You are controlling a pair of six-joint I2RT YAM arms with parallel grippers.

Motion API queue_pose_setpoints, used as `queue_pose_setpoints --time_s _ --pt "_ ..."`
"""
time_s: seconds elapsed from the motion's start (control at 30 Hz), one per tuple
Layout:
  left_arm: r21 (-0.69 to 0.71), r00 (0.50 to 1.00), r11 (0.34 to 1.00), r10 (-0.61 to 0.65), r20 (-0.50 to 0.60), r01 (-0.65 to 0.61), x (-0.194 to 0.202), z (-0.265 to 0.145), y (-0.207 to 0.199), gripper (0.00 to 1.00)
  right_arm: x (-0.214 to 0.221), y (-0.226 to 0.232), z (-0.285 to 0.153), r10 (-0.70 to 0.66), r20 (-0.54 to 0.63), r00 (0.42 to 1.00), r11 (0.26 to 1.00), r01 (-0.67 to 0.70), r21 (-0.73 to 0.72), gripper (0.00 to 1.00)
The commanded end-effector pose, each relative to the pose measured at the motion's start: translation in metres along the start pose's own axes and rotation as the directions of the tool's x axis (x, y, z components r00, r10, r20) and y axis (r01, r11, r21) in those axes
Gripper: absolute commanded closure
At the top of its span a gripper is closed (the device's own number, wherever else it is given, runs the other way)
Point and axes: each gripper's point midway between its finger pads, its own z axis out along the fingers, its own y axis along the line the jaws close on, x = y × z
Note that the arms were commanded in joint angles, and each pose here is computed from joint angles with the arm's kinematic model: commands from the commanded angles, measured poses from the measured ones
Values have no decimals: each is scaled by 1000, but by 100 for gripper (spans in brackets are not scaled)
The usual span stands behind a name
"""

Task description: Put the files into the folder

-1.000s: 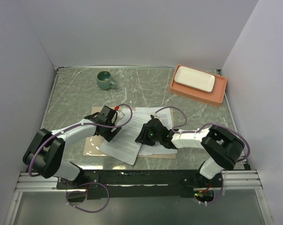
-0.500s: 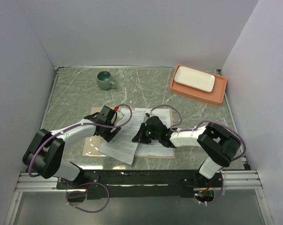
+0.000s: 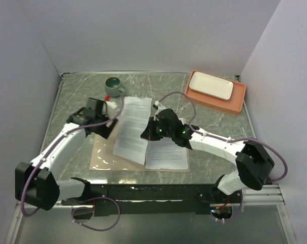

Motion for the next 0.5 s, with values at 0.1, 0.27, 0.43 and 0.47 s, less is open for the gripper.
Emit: queue_pose_setpoints --time_s 0.1,0.27,0.43,0.47 --pt "-35 996 995 -89 -12 89 30 -20 69 4 -48 19 -9 -231 45 972 966 235 -110 100" --pt "-13 986 987 -161 -54 160 67 -5 90 4 -63 19 -4 -380 74 922 911 387 -141 100" --pt "-12 981 981 -193 -20 192 77 5 90 4 -68 18 -4 -480 95 872 861 489 -138 100" --pt "-10 981 981 -192 -14 192 77 7 89 4 -66 17 -3 -487 86 869 857 494 -143 100"
